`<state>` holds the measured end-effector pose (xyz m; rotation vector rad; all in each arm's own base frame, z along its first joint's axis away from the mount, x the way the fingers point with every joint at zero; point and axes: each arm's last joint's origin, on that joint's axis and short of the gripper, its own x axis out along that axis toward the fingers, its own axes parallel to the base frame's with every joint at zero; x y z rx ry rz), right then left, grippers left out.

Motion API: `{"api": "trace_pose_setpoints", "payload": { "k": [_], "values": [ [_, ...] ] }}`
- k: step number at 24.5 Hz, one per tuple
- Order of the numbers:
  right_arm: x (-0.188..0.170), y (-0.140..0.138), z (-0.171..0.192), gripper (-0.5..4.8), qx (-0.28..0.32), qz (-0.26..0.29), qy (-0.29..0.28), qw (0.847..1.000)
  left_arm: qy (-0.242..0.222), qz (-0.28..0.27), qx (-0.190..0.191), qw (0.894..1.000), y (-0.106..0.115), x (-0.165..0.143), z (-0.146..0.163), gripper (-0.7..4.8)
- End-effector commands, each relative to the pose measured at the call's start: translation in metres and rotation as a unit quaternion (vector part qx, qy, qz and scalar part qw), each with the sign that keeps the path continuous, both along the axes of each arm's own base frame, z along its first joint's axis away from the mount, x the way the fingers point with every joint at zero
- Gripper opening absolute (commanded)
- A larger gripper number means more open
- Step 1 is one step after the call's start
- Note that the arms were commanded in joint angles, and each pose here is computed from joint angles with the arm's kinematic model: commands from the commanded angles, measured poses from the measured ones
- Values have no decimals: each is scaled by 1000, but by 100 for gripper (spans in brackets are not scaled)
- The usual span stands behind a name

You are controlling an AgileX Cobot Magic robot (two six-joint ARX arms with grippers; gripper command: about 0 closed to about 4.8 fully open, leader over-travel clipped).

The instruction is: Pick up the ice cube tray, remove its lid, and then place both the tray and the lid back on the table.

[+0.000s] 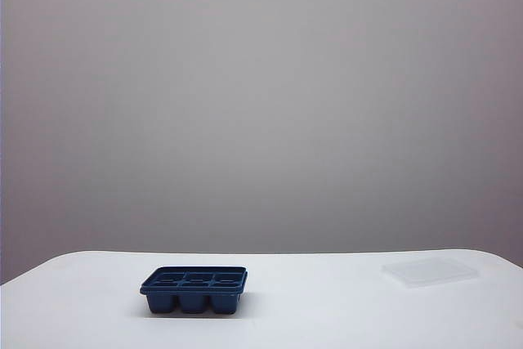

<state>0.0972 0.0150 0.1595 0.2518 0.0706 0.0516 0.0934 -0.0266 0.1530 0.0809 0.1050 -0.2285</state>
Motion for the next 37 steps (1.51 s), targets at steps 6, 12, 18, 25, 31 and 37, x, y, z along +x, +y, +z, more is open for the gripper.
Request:
{"api": "trace_pose_setpoints", "payload": {
  "k": [6,12,18,25,31,37],
  "values": [
    [0,0,-3,-2,-36,-2,5,999,-21,-11,10,1000,0,0,4,17],
    [0,-1,-6,-2,-40,-11,22,999,-10,11,15,1000,3,1,2,-6],
    [0,-1,-10,-2,-43,-10,40,998,-7,47,-5,999,15,3,2,-6],
    [-1,-1,-11,-2,-44,-10,46,998,21,-17,-18,999,15,2,-2,30],
    [-1,-1,-14,-2,-48,-8,62,997,28,36,-11,999,18,2,-4,26],
    [-1,-1,-14,-1,-48,-8,61,997,28,51,-9,998,19,2,-4,26]
  ]
}}
